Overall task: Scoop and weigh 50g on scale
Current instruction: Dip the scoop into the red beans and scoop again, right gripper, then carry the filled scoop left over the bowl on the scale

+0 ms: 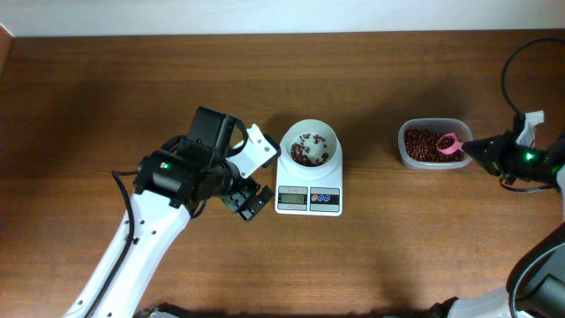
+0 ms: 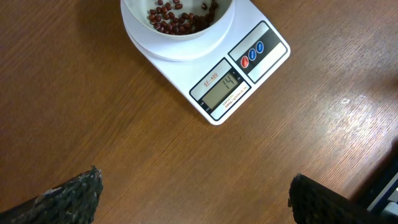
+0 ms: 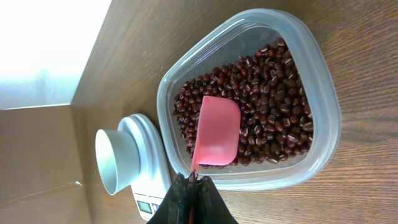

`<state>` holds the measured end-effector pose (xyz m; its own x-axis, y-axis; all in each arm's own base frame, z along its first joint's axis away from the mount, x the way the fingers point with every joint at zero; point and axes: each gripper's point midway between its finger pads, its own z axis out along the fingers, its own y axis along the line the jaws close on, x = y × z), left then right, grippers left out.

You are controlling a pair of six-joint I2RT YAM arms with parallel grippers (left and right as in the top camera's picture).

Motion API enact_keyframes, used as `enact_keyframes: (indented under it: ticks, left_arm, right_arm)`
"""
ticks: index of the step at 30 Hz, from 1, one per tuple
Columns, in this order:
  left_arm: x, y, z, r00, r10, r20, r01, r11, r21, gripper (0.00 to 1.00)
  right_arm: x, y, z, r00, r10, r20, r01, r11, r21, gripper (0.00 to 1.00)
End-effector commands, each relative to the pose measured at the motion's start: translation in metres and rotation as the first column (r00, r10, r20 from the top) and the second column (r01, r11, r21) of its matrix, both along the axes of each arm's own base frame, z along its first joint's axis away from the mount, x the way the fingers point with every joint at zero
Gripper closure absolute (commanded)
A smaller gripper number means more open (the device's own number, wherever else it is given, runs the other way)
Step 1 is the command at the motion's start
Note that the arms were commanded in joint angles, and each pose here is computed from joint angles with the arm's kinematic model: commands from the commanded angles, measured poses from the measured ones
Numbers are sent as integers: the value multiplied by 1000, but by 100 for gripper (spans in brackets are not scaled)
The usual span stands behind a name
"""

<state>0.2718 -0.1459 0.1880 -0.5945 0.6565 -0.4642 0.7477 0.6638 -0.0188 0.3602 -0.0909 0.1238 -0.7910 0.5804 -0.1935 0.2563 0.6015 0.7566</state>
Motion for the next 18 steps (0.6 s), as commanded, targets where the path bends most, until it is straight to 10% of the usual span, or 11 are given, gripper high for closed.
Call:
enact_keyframes:
  ticks: [1,18]
  left_arm:
    - [-3,-2,4,1000,0,5,0,1000,-20,1]
    - [-4,-2,4,1000,0,4,0,1000,-20,1]
  right_arm:
    - [2,2,4,1000,4,16,-5,999,46,96]
    - [3,20,22,996,36,77,-48,986,161,96]
